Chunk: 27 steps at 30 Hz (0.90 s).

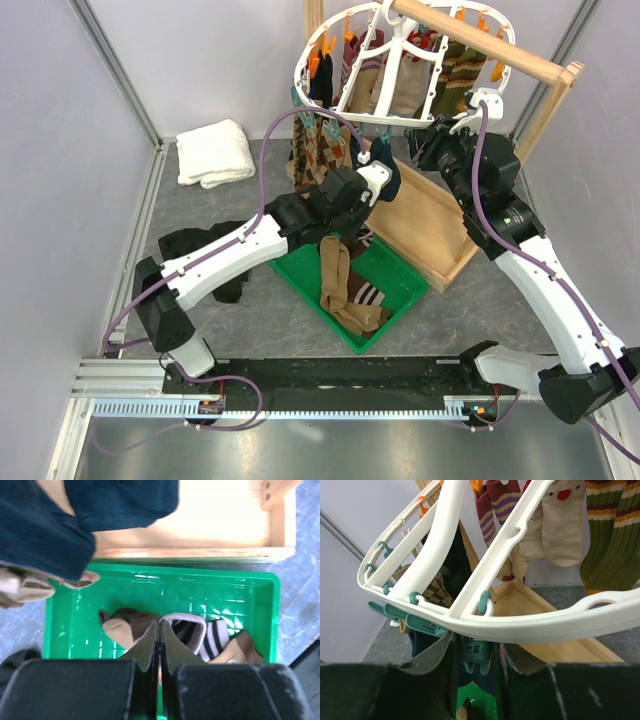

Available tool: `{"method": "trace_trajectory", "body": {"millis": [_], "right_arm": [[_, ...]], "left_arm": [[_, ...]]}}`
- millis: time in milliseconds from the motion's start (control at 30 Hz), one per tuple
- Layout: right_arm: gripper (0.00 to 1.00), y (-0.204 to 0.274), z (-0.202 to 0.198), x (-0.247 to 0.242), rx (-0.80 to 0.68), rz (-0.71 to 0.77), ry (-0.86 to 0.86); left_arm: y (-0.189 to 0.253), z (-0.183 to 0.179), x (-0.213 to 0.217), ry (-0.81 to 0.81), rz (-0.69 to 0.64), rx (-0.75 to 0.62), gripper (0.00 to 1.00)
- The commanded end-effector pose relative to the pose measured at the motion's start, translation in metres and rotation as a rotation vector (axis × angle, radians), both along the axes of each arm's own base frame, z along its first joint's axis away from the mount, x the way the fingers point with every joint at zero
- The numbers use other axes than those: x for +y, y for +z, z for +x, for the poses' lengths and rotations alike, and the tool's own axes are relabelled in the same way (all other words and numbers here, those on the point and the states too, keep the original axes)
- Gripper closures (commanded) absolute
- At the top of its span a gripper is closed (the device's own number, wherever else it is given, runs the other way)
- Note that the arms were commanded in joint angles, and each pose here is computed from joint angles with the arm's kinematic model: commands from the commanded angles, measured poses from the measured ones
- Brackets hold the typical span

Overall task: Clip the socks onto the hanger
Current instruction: Pick up the sock from the bin.

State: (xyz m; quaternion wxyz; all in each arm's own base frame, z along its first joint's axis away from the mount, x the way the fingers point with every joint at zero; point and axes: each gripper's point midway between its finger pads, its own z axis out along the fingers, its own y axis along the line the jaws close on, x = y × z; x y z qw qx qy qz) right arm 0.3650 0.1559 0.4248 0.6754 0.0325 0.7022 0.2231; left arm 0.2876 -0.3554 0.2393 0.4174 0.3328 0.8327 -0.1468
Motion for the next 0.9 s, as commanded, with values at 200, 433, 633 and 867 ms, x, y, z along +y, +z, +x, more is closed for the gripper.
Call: {"method": "trace_trajectory", "body": {"millis": [200, 433, 633, 867], "right_arm": [[1.0, -0.01, -0.009, 0.008, 0.056, -0.01, 0.058], [1.0, -0.008, -0.009, 0.011, 0.051, -0.004, 0.071], [1.0, -0.01, -0.009, 0.011, 0.054, -0.006, 0.075], [1.0, -0.02, -0.008, 0.013, 0.07, -0.004, 0.078]], "left_arm": [[0.081, 0.016, 0.049, 0.145, -0.033, -0.176, 0.98], [0.143, 0.017, 0.071, 0.183, -0.087, -0.281, 0.98], [0.108, 0.02, 0.08, 0.24, -0.017, -0.239, 0.98], [-0.022, 0.011, 0.043, 0.233, -0.017, 0.021, 0.98]]}}
